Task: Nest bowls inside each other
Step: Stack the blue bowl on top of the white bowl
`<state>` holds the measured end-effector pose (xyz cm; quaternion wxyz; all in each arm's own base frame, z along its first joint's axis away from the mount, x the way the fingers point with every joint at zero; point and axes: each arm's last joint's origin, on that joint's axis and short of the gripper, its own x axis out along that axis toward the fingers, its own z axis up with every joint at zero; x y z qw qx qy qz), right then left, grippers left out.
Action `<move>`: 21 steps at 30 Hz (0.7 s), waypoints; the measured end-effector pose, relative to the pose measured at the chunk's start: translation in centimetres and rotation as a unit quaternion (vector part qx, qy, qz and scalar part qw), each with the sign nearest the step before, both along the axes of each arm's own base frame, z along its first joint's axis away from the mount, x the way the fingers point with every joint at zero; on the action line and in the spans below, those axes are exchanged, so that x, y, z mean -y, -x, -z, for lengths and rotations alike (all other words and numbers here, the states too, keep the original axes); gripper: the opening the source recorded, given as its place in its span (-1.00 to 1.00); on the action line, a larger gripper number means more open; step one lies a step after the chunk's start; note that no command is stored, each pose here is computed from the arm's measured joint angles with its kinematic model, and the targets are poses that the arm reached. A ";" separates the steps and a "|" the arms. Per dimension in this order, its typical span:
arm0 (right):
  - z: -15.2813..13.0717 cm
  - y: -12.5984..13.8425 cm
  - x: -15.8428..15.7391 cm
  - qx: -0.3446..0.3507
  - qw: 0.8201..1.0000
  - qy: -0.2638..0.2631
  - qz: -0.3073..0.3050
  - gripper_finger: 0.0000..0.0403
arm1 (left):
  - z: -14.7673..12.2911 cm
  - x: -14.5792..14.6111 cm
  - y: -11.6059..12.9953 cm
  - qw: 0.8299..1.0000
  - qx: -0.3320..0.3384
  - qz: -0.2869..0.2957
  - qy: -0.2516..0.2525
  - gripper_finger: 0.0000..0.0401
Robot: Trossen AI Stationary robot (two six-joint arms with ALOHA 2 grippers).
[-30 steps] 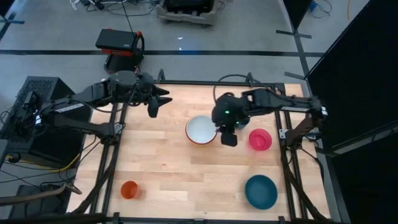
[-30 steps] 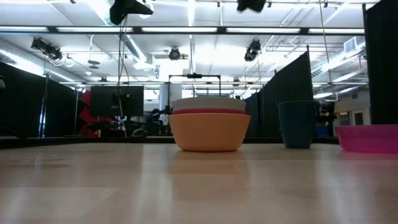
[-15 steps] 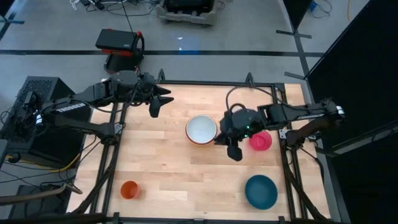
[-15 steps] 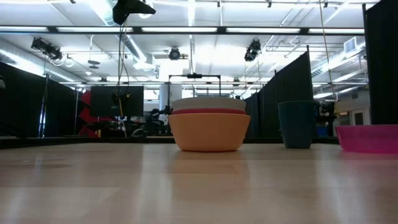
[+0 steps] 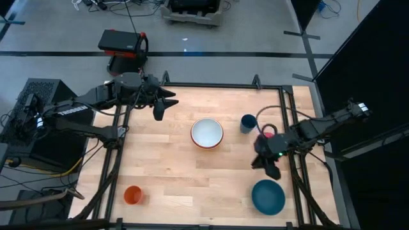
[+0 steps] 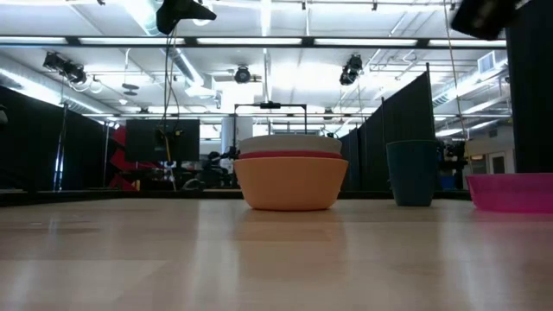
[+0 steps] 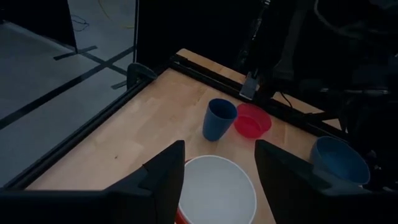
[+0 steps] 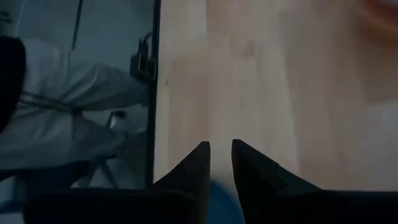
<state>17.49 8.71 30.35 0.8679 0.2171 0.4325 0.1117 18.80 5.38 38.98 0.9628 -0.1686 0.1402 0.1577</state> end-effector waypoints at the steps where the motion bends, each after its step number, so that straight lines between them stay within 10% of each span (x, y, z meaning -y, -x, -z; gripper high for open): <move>1: 0.5 0.6 -0.3 -0.009 1.000 -0.006 -0.002 -0.72 | 0.0 0.0 0.0 1.000 0.000 0.000 0.000 -0.09; 10: 4.2 2.8 -1.7 -0.072 0.997 -0.003 -0.033 -0.68 | 0.0 0.0 0.0 1.000 0.002 -0.002 0.006 -0.10; 21: 7.6 2.9 -2.1 -0.139 0.989 0.021 -0.035 -0.09 | 0.0 0.0 0.0 1.000 0.004 -0.005 0.014 -0.12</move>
